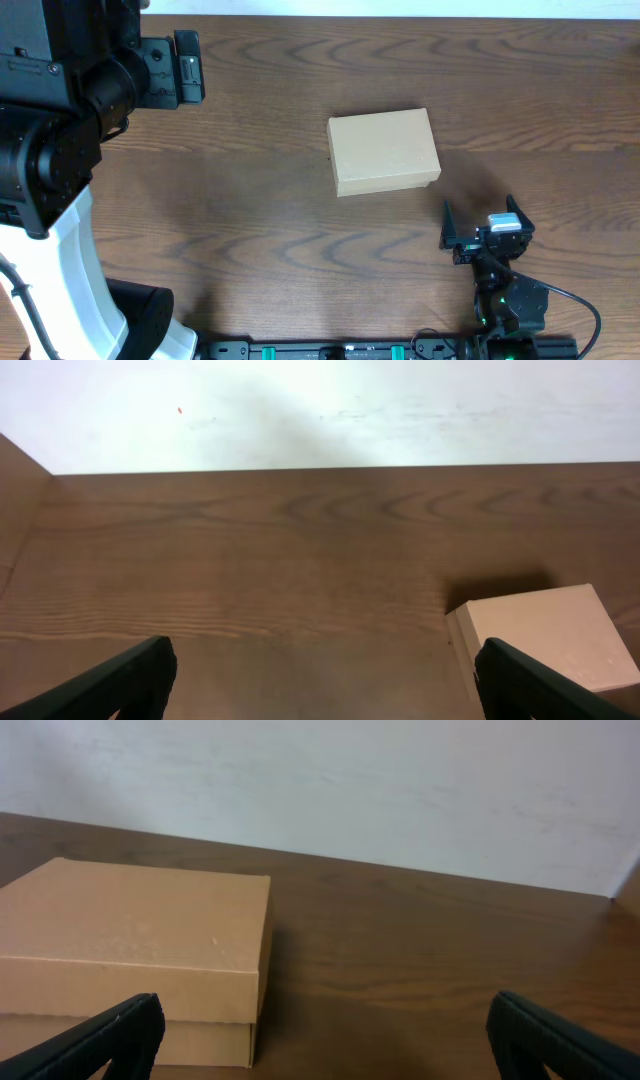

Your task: Pack container

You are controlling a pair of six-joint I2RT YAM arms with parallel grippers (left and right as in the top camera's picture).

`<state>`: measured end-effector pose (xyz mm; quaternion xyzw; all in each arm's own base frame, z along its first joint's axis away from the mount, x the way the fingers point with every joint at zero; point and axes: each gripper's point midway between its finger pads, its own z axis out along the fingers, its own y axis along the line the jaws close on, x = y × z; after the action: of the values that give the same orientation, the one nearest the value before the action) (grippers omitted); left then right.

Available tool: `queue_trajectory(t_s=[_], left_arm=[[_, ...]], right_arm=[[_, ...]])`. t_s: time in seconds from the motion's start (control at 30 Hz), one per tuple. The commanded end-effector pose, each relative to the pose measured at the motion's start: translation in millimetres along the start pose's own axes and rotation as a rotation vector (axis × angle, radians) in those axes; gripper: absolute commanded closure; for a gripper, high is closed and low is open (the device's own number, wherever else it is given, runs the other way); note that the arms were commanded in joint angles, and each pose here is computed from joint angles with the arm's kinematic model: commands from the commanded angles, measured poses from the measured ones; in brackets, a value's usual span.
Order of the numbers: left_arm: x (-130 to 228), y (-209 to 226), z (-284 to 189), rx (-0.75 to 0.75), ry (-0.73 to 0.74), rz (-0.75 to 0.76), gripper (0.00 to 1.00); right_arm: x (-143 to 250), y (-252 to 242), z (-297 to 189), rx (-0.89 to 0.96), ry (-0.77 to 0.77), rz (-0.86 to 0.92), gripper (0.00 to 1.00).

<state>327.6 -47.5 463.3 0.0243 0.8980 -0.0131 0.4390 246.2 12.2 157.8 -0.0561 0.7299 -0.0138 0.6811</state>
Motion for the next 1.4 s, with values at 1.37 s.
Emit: queue_trajectory(t_s=[1.37], left_arm=[[104.8,86.6,-24.0,-0.171,-0.742,-0.040,0.05]], right_arm=[[1.7,-3.7,-0.2,0.019,0.005,-0.014,0.01]])
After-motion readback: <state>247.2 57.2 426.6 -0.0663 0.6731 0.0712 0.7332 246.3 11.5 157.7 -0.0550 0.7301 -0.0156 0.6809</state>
